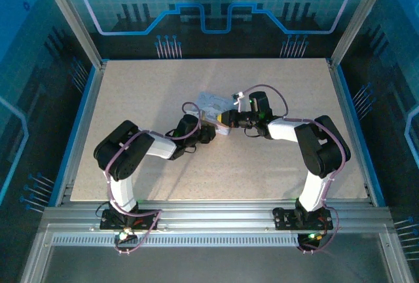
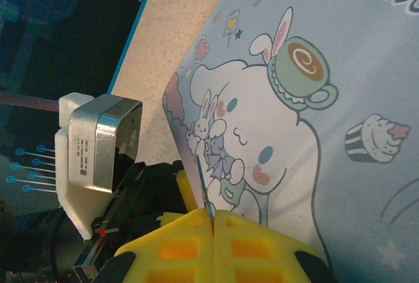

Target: Unlock a padlock with a key

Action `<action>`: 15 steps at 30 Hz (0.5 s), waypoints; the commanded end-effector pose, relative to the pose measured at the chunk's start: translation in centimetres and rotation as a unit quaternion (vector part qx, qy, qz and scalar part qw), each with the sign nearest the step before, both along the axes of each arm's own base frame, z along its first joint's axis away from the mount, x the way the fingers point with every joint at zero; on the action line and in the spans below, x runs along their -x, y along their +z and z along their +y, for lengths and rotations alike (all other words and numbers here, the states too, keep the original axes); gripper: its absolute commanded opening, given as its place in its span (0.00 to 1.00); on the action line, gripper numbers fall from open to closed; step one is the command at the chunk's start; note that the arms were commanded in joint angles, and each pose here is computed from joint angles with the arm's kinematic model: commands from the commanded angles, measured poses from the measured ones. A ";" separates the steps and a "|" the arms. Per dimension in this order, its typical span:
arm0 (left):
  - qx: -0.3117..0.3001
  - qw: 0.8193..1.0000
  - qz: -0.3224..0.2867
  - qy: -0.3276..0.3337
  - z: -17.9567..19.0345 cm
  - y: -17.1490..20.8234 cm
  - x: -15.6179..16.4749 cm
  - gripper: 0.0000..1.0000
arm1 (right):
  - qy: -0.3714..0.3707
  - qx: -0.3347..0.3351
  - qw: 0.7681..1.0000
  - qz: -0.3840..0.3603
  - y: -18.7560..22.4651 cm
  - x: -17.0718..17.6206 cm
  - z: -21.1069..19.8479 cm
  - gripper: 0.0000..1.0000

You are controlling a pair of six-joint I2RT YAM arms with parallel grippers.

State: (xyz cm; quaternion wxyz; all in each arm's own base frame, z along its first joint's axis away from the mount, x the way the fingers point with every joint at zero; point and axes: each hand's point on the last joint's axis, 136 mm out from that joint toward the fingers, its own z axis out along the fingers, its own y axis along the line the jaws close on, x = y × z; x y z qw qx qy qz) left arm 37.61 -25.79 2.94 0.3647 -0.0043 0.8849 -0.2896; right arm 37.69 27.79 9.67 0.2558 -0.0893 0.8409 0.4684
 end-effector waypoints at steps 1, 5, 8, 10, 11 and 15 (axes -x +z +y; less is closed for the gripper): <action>0.020 0.999 0.024 -0.024 -2.1 -0.9 0.8 0.36 | 0.003 0.061 0.989 0.134 -7.1 4.5 -0.9 0.00; 0.020 0.999 0.024 -0.025 -2.1 -0.8 0.8 0.31 | 0.004 0.060 0.989 0.133 -7.0 4.5 -0.8 0.00; 0.021 0.999 0.023 -0.025 -2.2 -0.6 0.8 0.28 | 0.005 0.058 0.990 0.129 -6.7 4.3 -0.7 0.00; 0.023 0.999 0.023 -0.027 -2.2 -0.5 0.9 0.27 | 0.005 0.056 0.991 0.121 -6.2 4.0 -0.5 0.00; 0.023 0.999 0.023 -0.027 -2.2 -0.4 0.9 0.26 | 0.006 0.055 0.992 0.117 -6.0 3.9 -0.5 0.00; 0.030 0.999 0.024 -0.032 -2.4 0.2 1.2 0.26 | 0.005 0.048 0.996 0.080 -3.5 2.6 -0.2 0.00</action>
